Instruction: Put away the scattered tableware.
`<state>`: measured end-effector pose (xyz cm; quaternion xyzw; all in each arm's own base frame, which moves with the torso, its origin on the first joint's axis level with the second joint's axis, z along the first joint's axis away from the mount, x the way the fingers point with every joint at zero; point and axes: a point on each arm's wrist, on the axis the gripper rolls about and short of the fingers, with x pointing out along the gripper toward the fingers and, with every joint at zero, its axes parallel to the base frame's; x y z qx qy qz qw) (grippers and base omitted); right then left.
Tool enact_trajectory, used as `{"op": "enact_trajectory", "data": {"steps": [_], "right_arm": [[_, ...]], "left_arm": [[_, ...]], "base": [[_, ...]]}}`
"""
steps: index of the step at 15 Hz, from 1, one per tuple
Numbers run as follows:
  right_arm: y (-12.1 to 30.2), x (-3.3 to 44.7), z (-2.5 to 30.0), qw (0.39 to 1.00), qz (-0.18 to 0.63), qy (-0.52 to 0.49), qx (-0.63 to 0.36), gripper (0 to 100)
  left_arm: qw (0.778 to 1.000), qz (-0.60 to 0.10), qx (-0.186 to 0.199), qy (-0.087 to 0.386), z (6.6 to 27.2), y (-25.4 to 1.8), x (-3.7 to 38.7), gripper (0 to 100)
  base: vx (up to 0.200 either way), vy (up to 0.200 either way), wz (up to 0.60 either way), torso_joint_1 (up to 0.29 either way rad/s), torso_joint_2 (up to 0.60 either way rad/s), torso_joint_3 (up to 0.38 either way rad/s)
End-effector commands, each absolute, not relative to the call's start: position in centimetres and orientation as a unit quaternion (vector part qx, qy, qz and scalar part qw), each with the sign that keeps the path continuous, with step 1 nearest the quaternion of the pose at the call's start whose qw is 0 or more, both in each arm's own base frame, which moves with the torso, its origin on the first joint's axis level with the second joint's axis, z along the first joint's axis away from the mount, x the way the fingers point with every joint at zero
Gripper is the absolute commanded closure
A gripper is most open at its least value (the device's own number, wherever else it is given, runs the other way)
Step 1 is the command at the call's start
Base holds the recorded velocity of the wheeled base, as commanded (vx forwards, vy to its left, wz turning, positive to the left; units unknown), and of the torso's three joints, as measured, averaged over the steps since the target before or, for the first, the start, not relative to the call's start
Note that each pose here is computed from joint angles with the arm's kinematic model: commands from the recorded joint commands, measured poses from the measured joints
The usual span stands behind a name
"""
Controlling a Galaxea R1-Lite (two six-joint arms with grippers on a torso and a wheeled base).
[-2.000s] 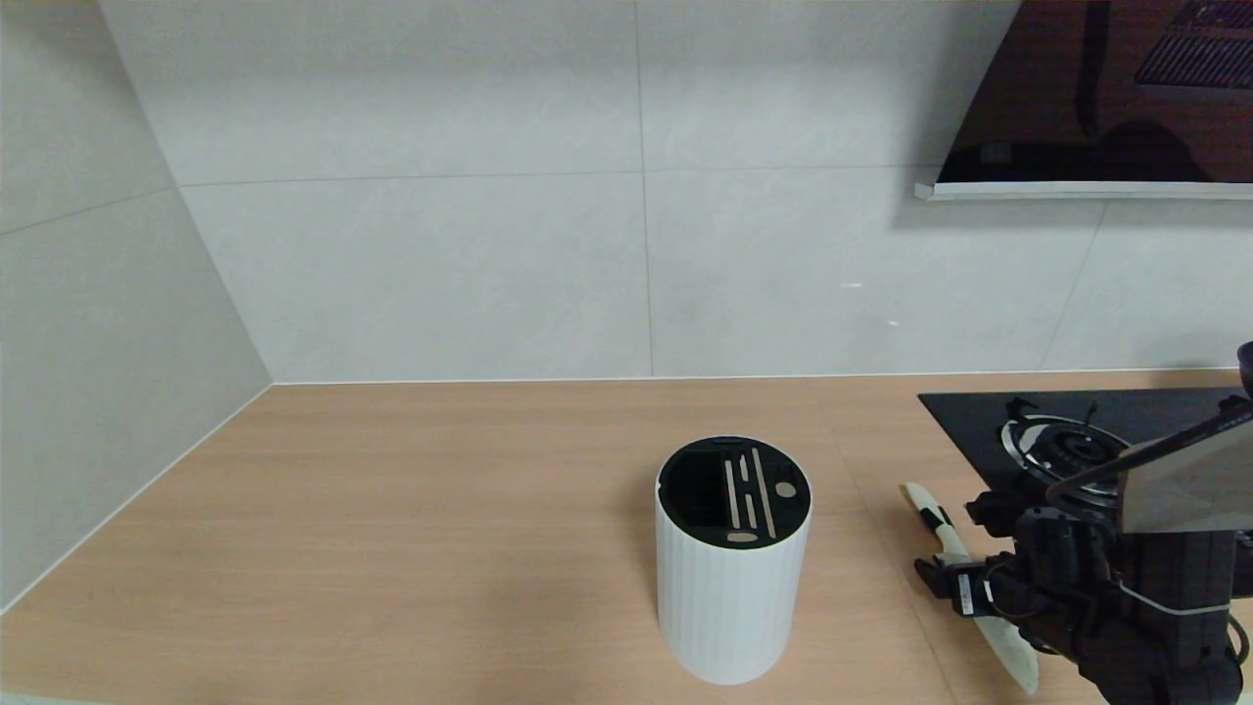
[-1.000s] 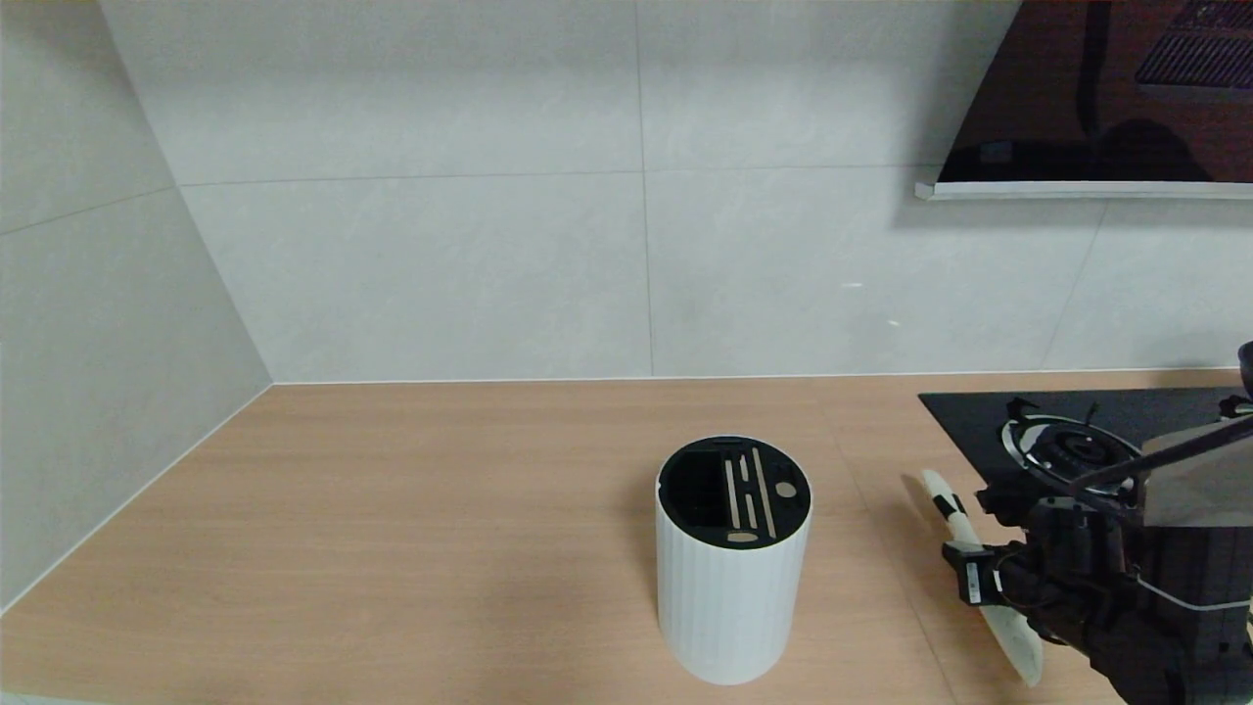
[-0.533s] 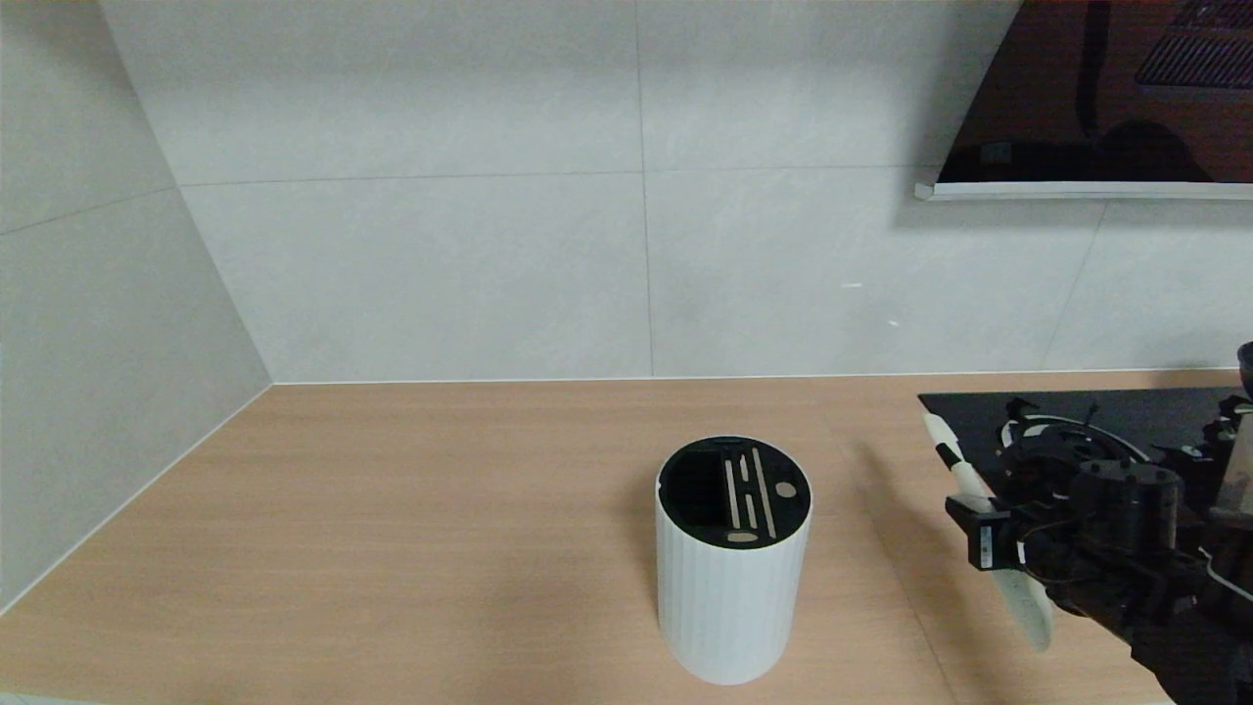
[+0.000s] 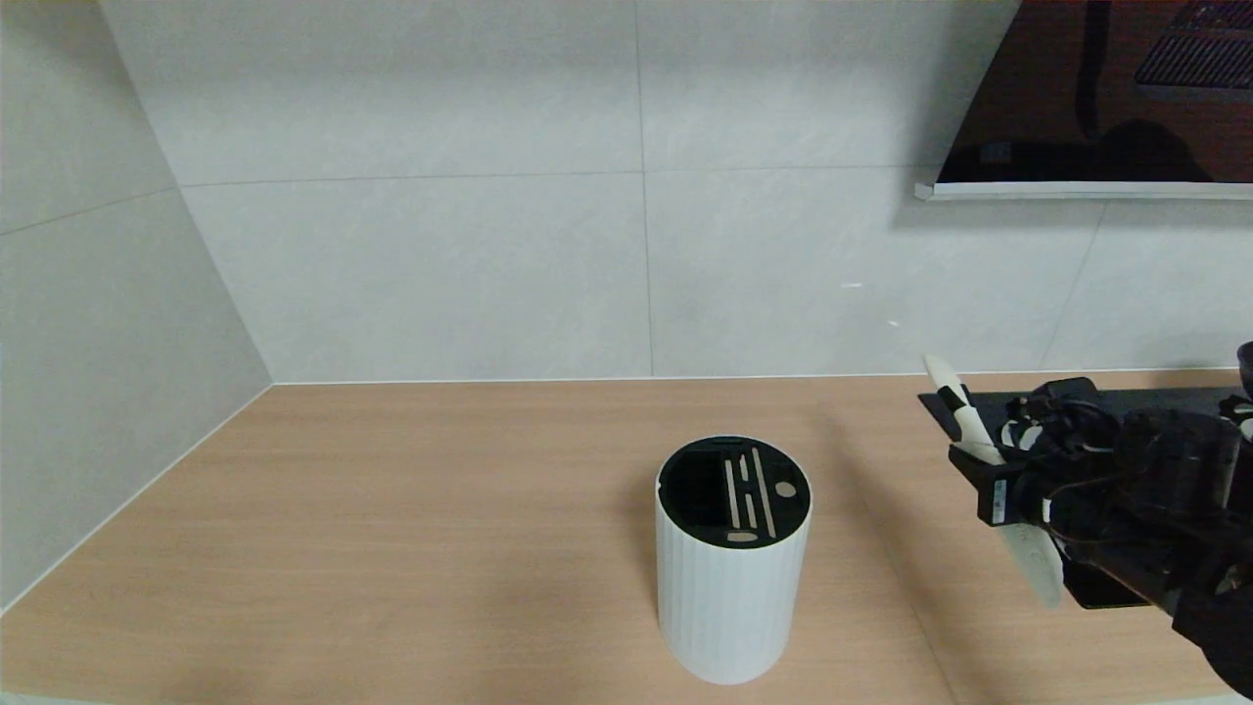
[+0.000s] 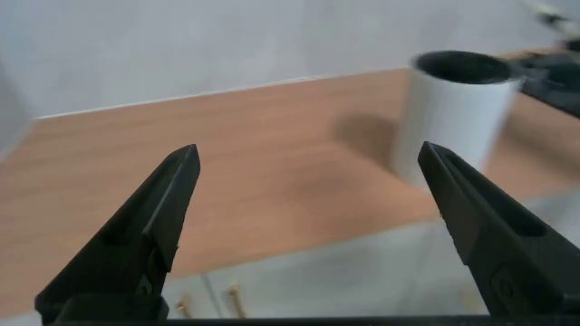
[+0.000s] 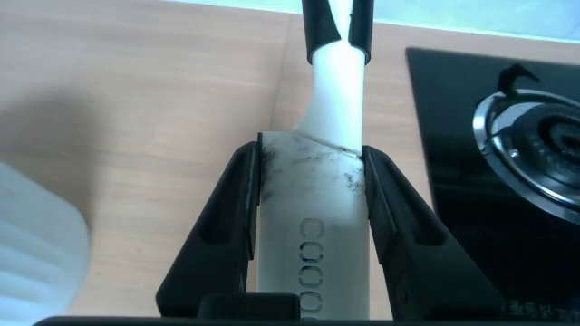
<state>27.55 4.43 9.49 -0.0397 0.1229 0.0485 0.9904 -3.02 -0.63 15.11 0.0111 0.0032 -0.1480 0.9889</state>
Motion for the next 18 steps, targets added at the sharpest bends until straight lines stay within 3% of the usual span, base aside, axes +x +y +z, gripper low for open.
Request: {"op": "enact_trajectory", "data": {"steps": [1,3,4,5,7,11,16,17,18], "right_arm": [[5.5,28.4,13.9,0.994,0.063,0.079,-0.035,100],[7.3,29.1,15.8,0.992,0.088,0.084,-0.036,100],[7.4,29.1,16.0,0.992,0.09,0.084,-0.036,100],[9.3,29.6,17.6,0.99,0.114,0.085,-0.018,100],[11.3,29.3,19.6,0.986,0.143,0.086,0.0,100],[15.3,27.1,20.8,0.973,0.212,0.092,0.007,100],[19.5,22.8,20.5,0.96,0.262,0.096,0.001,100],[20.7,21.3,20.4,0.952,0.289,0.102,0.008,100],[21.5,20.4,20.3,0.946,0.304,0.108,0.022,100]], "left_arm": [[0.973,-0.222,-0.001,0.061,20.5,-1.0,1.2,0],[0.955,-0.287,-0.008,0.07,23.5,-1.3,4.5,0],[0.954,-0.291,-0.009,0.072,23.6,-1.3,4.8,0],[0.931,-0.346,-0.024,0.112,24.0,-1.9,7.7,0],[0.91,-0.386,-0.042,0.145,24.2,-3.3,10.8,0],[0.891,-0.415,-0.067,0.17,23.1,-5.7,15.4,0],[0.843,-0.471,-0.195,0.171,23.3,-9.4,17.0,0],[0.825,-0.48,-0.231,0.187,23.2,-10.4,17.4,0],[0.818,-0.483,-0.242,0.195,22.9,-10.9,17.8,0]], "base": [[0.0,0.0,0.0,0.0,0.0,0.0],[0.0,0.0,0.0,0.0,0.0,0.0],[0.0,0.0,0.0,0.0,0.0,0.0],[0.0,0.0,0.0,0.0,0.0,0.0],[0.0,0.0,0.0,0.0,0.0,0.0],[0.0,0.0,0.0,0.0,0.0,0.0],[0.0,0.0,0.0,0.0,0.0,0.0],[0.0,0.0,0.0,0.0,0.0,0.0],[0.0,0.0,0.0,0.0,0.0,0.0]]}}
